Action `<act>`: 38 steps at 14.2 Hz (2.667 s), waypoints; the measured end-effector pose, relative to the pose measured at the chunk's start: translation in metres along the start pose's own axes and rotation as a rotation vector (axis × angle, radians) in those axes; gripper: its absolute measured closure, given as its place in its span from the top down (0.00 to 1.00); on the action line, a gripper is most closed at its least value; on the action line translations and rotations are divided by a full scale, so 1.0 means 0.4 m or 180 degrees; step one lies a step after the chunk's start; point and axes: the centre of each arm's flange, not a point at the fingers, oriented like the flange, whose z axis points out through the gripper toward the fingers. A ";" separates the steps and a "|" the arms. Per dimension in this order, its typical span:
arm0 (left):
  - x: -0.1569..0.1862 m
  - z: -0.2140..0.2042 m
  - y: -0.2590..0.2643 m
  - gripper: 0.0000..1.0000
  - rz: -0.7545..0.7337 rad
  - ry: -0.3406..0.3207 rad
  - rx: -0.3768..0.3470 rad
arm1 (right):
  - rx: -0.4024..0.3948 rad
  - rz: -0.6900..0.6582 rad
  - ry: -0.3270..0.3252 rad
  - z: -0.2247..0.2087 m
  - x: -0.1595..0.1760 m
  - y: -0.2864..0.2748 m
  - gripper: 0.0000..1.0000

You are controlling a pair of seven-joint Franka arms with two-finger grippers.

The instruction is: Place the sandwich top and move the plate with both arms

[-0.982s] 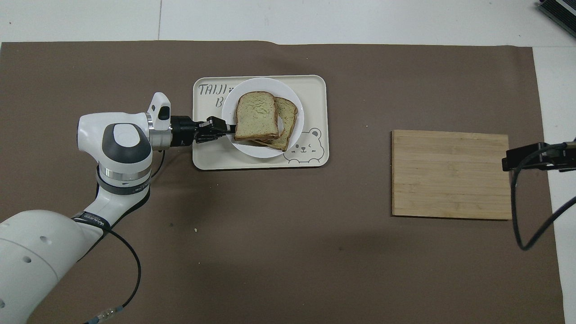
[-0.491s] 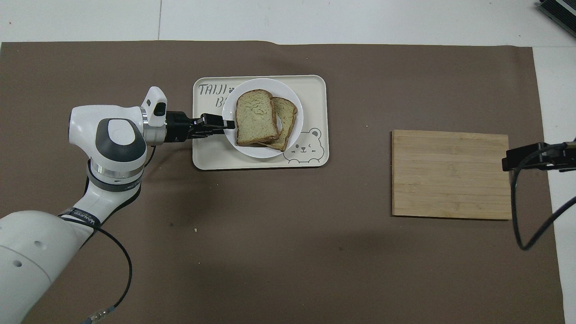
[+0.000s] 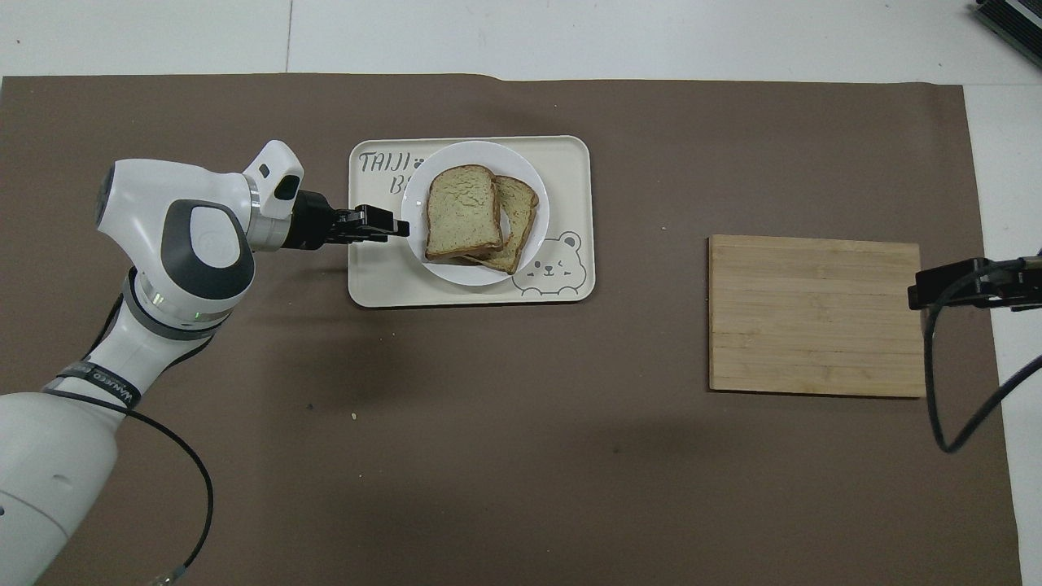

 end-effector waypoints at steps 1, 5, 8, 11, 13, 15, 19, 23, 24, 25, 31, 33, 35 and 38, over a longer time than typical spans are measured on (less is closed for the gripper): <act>0.005 -0.024 0.008 0.63 0.0109 0.0024 0.0155 | 0.0000 0.0000 0.0000 0.000 0.000 0.000 1.00; 0.028 -0.186 -0.010 1.00 0.0513 0.0064 0.0839 | 0.0000 0.0000 0.0000 0.000 0.000 0.000 1.00; 0.049 -0.359 0.010 1.00 0.0700 -0.0035 0.1277 | 0.0000 0.0000 0.0000 0.000 0.000 0.000 1.00; 0.056 -0.514 0.041 1.00 0.0670 -0.0088 0.1409 | 0.0000 0.0000 0.0000 0.000 0.000 0.000 1.00; 0.051 -0.617 0.062 1.00 0.0618 -0.0108 0.1447 | 0.0000 0.0000 0.0000 0.000 0.000 0.000 1.00; 0.024 -0.708 0.087 1.00 0.0568 -0.0158 0.1469 | 0.0000 0.0000 0.0000 0.000 0.000 0.000 1.00; -0.087 -0.871 0.174 1.00 0.0563 -0.0212 0.1488 | 0.0000 0.0000 0.0000 0.000 0.000 0.000 1.00; -0.208 -0.953 0.224 1.00 0.0530 -0.0377 0.1498 | 0.0000 0.0000 0.0000 0.000 0.000 0.000 1.00; -0.217 -0.948 0.220 1.00 0.0512 -0.0410 0.1499 | 0.0000 0.0000 0.0000 0.000 0.000 0.000 1.00; -0.221 -0.942 0.212 1.00 0.0492 -0.0444 0.1499 | 0.0000 0.0000 0.0000 0.000 0.000 0.000 1.00; -0.247 -0.938 0.161 1.00 0.0316 -0.0684 0.1518 | 0.0000 0.0000 0.0000 0.000 0.000 0.000 1.00; -0.261 -0.941 0.150 1.00 0.0279 -0.0704 0.1520 | 0.0000 0.0000 0.0000 0.000 0.000 0.000 1.00; -0.264 -0.942 0.150 1.00 0.0284 -0.0671 0.1525 | 0.0000 0.0000 0.0000 0.000 0.000 0.000 1.00; -0.258 -0.941 0.147 1.00 0.0284 -0.0610 0.1528 | 0.0000 0.0000 0.0000 0.000 0.000 0.000 1.00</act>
